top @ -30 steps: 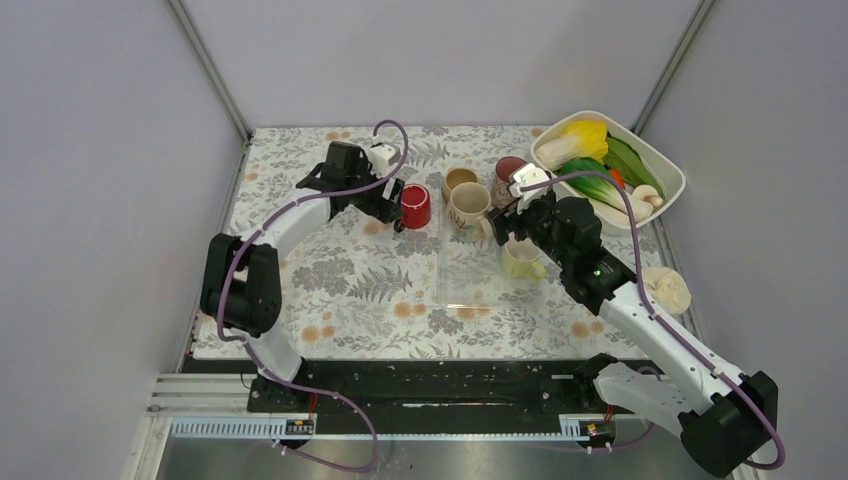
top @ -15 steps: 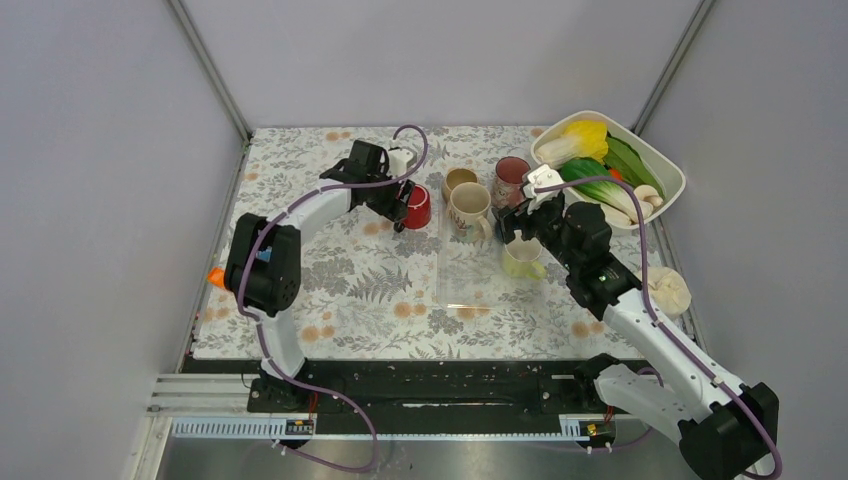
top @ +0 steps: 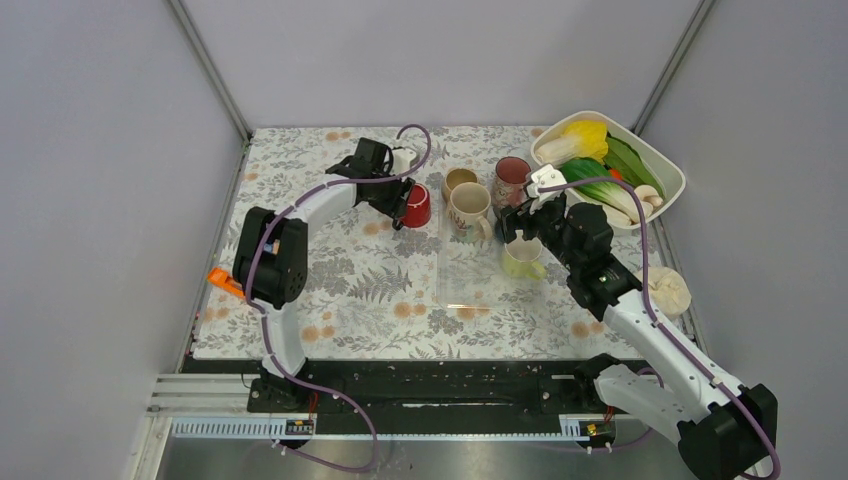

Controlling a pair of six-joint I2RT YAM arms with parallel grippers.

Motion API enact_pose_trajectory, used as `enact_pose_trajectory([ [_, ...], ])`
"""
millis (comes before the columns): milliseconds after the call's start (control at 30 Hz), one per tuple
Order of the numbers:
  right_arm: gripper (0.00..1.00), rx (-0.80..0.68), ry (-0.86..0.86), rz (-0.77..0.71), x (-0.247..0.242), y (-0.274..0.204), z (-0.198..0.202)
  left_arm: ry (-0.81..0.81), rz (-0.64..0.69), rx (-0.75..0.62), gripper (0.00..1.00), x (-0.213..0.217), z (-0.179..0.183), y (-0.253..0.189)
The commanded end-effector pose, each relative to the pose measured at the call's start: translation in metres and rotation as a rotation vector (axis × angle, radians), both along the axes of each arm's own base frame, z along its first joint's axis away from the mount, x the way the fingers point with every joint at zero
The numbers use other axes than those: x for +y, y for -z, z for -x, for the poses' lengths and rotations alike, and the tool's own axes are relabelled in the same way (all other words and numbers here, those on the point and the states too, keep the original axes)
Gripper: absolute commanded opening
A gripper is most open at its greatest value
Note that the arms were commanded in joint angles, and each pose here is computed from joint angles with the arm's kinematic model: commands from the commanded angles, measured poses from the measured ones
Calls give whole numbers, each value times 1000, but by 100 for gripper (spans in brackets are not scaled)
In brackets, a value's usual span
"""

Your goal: Turn the mug right side up

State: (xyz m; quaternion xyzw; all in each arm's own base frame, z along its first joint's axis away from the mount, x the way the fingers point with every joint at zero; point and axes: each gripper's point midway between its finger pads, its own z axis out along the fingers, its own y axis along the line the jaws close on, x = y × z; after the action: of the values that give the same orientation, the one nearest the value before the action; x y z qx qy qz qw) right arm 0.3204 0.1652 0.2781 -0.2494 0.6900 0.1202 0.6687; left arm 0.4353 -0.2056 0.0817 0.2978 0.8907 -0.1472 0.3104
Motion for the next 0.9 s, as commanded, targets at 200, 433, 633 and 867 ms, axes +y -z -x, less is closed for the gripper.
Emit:
enact_pose_trajectory([
  [200,87,-52,-2,-45,-1,-17,-1,1,-8,-10,53,-7,-9,-2],
  [433,87,-48,1,-52,-2,-16,-1,7,-4,5,46,-12,-11,-1],
  [633,87,-47,3,-58,-3,-17,-1,8,-11,15,40,-14,-12,2],
  [867,87,-45,5,-65,-4,-17,-1,-3,-18,19,39,-13,-13,3],
])
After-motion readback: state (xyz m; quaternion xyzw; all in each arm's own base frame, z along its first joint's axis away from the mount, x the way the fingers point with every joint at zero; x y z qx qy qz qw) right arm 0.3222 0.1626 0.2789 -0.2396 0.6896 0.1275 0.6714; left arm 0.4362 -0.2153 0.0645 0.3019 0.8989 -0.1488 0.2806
